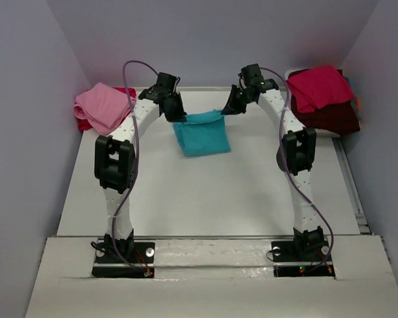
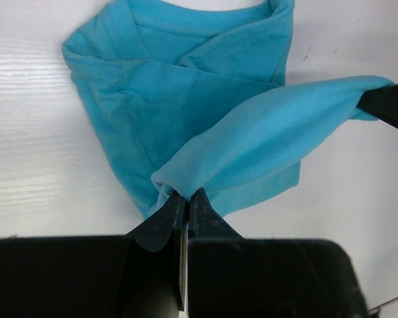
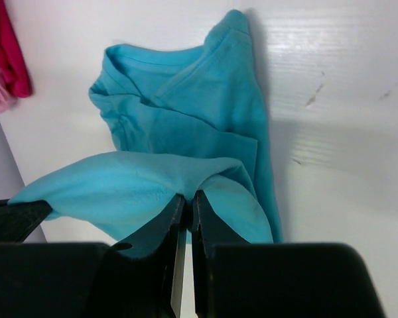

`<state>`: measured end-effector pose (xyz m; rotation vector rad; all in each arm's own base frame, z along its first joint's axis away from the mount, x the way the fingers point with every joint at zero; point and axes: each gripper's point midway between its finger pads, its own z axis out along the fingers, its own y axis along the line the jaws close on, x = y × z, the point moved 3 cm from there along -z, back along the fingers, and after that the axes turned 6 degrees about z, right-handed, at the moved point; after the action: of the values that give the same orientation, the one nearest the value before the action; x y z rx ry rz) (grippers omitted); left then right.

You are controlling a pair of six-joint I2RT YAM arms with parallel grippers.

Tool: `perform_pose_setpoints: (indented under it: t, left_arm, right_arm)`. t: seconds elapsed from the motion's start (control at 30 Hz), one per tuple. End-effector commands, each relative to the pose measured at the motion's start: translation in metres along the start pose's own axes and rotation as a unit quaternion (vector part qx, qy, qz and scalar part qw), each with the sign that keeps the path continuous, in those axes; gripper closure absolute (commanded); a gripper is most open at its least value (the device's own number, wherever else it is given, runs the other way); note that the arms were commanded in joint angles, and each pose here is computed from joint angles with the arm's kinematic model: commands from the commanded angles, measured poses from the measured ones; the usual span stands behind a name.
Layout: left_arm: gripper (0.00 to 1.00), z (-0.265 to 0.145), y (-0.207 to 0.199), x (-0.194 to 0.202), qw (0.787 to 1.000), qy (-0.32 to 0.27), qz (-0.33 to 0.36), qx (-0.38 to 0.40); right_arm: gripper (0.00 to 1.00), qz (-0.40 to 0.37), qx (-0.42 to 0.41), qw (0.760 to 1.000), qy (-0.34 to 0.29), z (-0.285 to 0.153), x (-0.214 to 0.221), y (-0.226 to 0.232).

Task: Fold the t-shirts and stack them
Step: Fold the long partially folded tshirt into a neat square

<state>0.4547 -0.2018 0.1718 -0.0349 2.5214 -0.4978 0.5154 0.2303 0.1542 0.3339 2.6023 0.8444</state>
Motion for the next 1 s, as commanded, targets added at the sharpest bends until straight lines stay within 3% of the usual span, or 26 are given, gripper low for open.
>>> perform_pose_setpoints:
  t: [0.0,0.03,0.07,0.1,0.13,0.17,0.2,0.27,0.33,0.37,0.53,0.8,0.87,0.93,0.97]
  left_arm:
    - [0.94,0.002,0.015,-0.036,0.997,-0.061,-0.003,-0.038]
    - [0.94,0.004,0.019,-0.037,0.997,-0.065,-0.003,-0.048]
    - [0.89,0.007,0.025,-0.041,0.996,-0.073,-0.011,-0.056]
    - [0.81,0.01,0.03,-0.042,0.994,-0.079,-0.017,-0.07]
    - [0.69,0.012,0.031,-0.044,0.994,-0.085,-0.02,-0.073]
    - [0.51,0.014,0.03,-0.046,0.993,-0.093,-0.026,-0.072]
    - [0.46,0.017,0.035,-0.048,0.991,-0.1,-0.03,-0.087]
    - [0.17,0.027,0.038,-0.048,0.99,-0.099,-0.034,-0.091]
    - [0.1,0.036,0.043,-0.053,0.99,-0.095,-0.042,-0.098]
    - [0.01,0.038,0.044,-0.052,0.99,-0.09,-0.043,-0.101]
    - [0.01,0.024,0.033,-0.06,0.99,-0.101,-0.038,-0.094]
    - [0.01,0.0,0.006,-0.023,0.995,-0.07,-0.011,-0.068]
    - [0.01,-0.007,-0.002,-0.018,0.997,-0.059,-0.01,-0.042]
    - [0.01,-0.01,-0.012,-0.007,0.998,-0.043,0.002,-0.037]
    - [0.01,-0.014,-0.011,-0.007,0.998,-0.044,0.004,-0.04]
  right_arm:
    - [0.75,-0.012,-0.044,0.998,-0.049,0.006,-0.03,0.017]
    - [0.66,-0.013,-0.048,0.998,-0.05,0.003,-0.031,0.02]
    - [0.5,-0.011,-0.044,0.998,-0.041,0.013,-0.029,0.014]
    - [0.44,-0.011,-0.044,0.998,-0.035,0.016,-0.026,0.012]
    - [0.38,-0.012,-0.041,0.999,-0.031,0.018,-0.024,0.009]
    - [0.29,-0.016,-0.042,0.998,-0.035,0.014,-0.024,0.01]
    - [0.22,-0.021,-0.036,0.999,-0.034,0.019,-0.022,0.004]
    - [0.0,-0.027,-0.032,0.998,-0.037,0.015,-0.021,0.003]
    - [0.0,-0.033,-0.028,0.998,-0.037,0.008,-0.022,0.005]
    - [0.0,-0.034,-0.028,0.998,-0.035,0.005,-0.021,0.007]
    - [0.0,-0.04,-0.019,0.999,-0.027,-0.014,-0.01,0.007]
    - [0.1,-0.02,-0.015,0.999,0.022,-0.023,0.027,-0.009]
    - [0.17,-0.015,-0.019,0.999,0.031,-0.026,0.033,-0.009]
    - [0.31,-0.012,-0.02,0.999,0.038,-0.03,0.039,-0.01]
    - [0.42,-0.009,-0.025,0.999,0.041,-0.031,0.042,-0.009]
